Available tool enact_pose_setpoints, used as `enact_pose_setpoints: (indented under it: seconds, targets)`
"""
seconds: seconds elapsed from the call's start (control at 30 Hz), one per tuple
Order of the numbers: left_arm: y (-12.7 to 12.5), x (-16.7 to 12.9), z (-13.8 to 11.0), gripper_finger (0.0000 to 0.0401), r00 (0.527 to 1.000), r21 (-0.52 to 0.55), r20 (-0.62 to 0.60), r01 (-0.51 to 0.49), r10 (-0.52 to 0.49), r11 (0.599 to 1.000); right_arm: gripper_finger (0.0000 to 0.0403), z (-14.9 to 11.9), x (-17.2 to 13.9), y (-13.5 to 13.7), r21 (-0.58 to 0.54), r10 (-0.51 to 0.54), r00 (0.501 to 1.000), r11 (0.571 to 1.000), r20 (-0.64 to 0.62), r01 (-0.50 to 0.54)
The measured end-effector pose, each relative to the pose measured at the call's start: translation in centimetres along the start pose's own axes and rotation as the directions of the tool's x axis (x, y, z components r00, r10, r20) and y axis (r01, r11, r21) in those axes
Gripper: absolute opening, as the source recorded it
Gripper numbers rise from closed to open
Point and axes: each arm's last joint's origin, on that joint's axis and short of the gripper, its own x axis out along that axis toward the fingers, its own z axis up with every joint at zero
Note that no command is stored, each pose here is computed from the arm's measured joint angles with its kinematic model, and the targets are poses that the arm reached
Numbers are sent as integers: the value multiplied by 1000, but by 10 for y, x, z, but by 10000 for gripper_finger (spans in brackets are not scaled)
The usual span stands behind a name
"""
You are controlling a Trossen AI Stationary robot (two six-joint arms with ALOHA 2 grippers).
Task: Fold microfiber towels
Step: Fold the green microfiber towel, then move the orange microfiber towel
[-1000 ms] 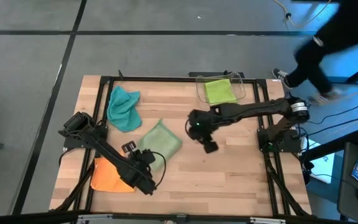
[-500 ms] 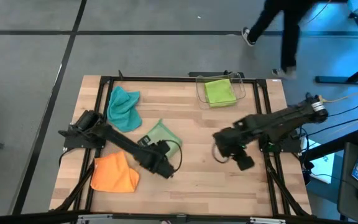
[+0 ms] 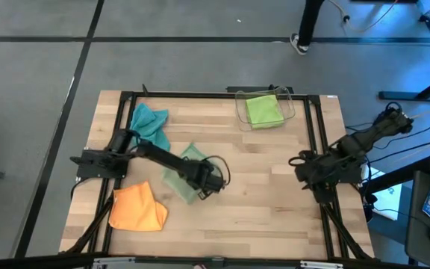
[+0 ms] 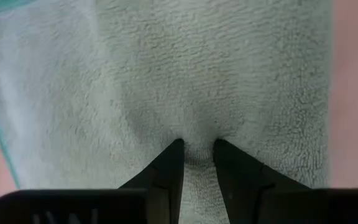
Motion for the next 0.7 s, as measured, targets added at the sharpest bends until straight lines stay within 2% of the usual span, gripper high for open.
enact_pose_setpoints:
  seconds: [0.17, 0.3, 0.4, 0.57, 0.7]
  targets:
    - [28, 10, 47, 86, 998, -47, 47, 34, -31, 998, 138, -15, 8, -7, 2, 0, 1000, 1000, 2, 0]
    - [69, 16, 96, 86, 995, -98, 85, 55, -46, 994, 138, -17, 16, -8, 0, 9, 1000, 1000, 19, -9]
    - [105, 26, 132, 86, 984, -166, 156, 114, -88, 979, 138, -17, 20, -9, 4, 12, 1000, 1000, 26, -12]
    - [156, 36, 160, 86, 979, -171, 153, 162, -136, 972, 138, -16, 22, -8, 23, 16, 999, 1000, 33, -17]
    - [182, 13, 175, 86, 970, -175, 196, 178, -143, 968, 138, -16, 22, -8, 23, 18, 999, 1000, 36, -18]
